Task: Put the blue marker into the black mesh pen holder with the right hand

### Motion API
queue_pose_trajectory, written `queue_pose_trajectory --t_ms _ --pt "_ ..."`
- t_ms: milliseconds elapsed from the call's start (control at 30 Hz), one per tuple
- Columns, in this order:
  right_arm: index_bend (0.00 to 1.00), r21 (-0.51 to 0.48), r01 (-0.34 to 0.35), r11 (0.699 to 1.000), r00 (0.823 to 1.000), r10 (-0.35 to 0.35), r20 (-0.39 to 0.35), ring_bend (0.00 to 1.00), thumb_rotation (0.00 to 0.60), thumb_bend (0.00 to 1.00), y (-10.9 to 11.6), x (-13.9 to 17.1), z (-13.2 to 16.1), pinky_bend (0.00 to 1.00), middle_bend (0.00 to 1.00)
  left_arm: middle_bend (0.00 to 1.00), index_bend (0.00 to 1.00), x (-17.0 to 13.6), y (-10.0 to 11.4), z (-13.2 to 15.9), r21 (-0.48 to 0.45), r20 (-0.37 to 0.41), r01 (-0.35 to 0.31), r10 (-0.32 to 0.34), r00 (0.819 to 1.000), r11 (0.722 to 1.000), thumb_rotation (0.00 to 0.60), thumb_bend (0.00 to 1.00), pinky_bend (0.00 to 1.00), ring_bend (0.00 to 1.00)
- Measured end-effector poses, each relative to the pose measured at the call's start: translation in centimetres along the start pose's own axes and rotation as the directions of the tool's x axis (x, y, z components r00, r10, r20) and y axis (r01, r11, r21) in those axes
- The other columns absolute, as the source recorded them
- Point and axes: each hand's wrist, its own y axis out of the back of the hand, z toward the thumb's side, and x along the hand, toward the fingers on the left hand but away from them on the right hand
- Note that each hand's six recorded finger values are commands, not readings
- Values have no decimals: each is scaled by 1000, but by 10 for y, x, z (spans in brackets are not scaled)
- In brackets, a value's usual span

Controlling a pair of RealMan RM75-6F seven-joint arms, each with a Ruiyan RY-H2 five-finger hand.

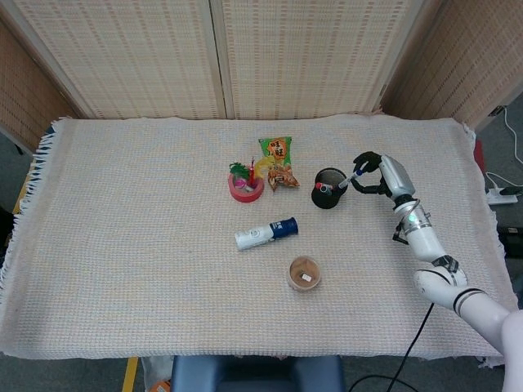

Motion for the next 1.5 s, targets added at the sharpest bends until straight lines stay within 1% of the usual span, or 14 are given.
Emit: queue_pose_trajectory --t_ms 200,333,500,600,733,833,900,1100,1267,1367,1433,1500 --pt "593 18 -33 999 999 33 38 408 600 286 -16 -1 -14 370 323 40 206 0 0 0 -2 0 3 -3 1000 1000 600 409 263 0" --pt "593 21 -42 999 998 41 40 407 600 285 -20 -2 -14 370 323 42 206 0 -1 -1 -5 -2 6 -6 1000 1000 600 409 264 0" --pt "584 32 -57 998 997 56 55 402 600 286 -31 -8 -16 366 323 44 206 2 -4 -4 -11 -9 19 -19 1000 1000 600 410 264 0" --pt "526 44 -75 996 995 72 63 371 600 285 -37 -11 -17 337 323 44 206 3 -4 -6 -15 -15 24 -24 1000 1000 600 409 264 0" --pt "372 63 -90 994 994 86 62 290 600 287 -40 -12 -15 245 311 44 206 3 -5 -6 -14 -13 25 -25 1000 1000 600 410 265 0" --pt "284 65 -89 994 995 86 58 210 600 286 -38 -12 -13 155 227 44 205 4 -5 -6 -12 -14 28 -28 1000 1000 600 409 264 0" --pt "250 60 -86 994 995 83 56 176 600 285 -36 -12 -12 119 185 44 205 4 -5 -5 -12 -12 26 -26 1000 1000 600 409 264 0" --pt "199 51 -79 996 996 77 44 99 600 284 -32 -10 -8 27 110 44 205 3 -6 -5 -6 -13 26 -26 1000 1000 600 409 264 0" --pt "187 49 -66 997 998 66 6 85 600 284 -26 -7 1 13 96 44 205 3 -6 -3 -4 -9 24 -24 1000 1000 600 410 264 0" --pt "187 65 -45 997 998 49 -50 85 600 283 -19 0 11 13 96 44 205 2 -4 -2 -6 -6 18 -18 1000 1000 600 409 264 0" --pt "194 90 -16 996 995 25 -101 89 600 283 -11 10 19 13 97 44 205 2 -3 -1 -7 0 14 -14 1000 1000 600 409 264 0" --pt "227 123 27 992 987 -7 -161 111 600 283 -2 26 28 20 97 44 206 1 -3 -1 -6 2 14 -14 1000 1000 600 410 265 0"
